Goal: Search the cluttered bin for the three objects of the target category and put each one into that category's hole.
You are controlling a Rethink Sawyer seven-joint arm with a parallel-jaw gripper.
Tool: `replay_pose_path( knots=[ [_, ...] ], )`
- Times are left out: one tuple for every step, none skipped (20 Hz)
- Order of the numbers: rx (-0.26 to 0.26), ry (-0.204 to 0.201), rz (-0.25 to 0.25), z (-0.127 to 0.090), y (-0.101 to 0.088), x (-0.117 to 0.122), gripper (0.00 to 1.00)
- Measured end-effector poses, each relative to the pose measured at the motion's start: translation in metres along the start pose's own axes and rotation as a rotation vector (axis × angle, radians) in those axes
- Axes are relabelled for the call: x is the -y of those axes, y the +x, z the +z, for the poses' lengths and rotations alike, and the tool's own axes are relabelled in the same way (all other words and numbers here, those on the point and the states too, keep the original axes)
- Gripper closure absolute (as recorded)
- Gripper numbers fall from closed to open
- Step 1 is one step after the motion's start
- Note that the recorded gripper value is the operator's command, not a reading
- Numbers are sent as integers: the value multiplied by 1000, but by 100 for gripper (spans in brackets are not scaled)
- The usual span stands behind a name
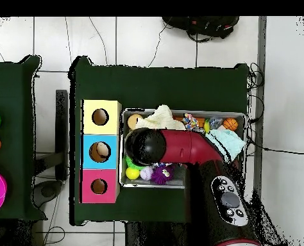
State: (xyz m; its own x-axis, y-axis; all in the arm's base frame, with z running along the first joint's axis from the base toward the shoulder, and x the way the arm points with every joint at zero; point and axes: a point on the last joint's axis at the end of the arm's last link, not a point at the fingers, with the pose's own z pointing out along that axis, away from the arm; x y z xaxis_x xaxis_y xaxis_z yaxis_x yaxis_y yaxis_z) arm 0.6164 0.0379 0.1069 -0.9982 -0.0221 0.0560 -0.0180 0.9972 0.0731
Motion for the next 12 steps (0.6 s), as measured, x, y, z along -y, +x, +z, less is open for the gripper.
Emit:
replay_pose_path(
  knots=[
    [2,0,-2,1,1,-1,0],
    [3,0,-3,1,1,-2,0],
    [5,0,-5,2,2,-4,0],
    [8,-1,-11,5,5,-8,0],
    [8,-2,-13,6,6,-9,0],
    [9,-2,-16,7,8,-11,0],
    [8,-3,-20,8,10,-14,0],
    [7,-3,-23,9,12,-16,0],
    [6,-4,-26,10,13,-18,0],
    [6,-4,-27,11,14,-19,0],
    [10,-4,-29,12,14,-20,0],
    [11,-4,-29,12,13,-20,0]
  ],
)
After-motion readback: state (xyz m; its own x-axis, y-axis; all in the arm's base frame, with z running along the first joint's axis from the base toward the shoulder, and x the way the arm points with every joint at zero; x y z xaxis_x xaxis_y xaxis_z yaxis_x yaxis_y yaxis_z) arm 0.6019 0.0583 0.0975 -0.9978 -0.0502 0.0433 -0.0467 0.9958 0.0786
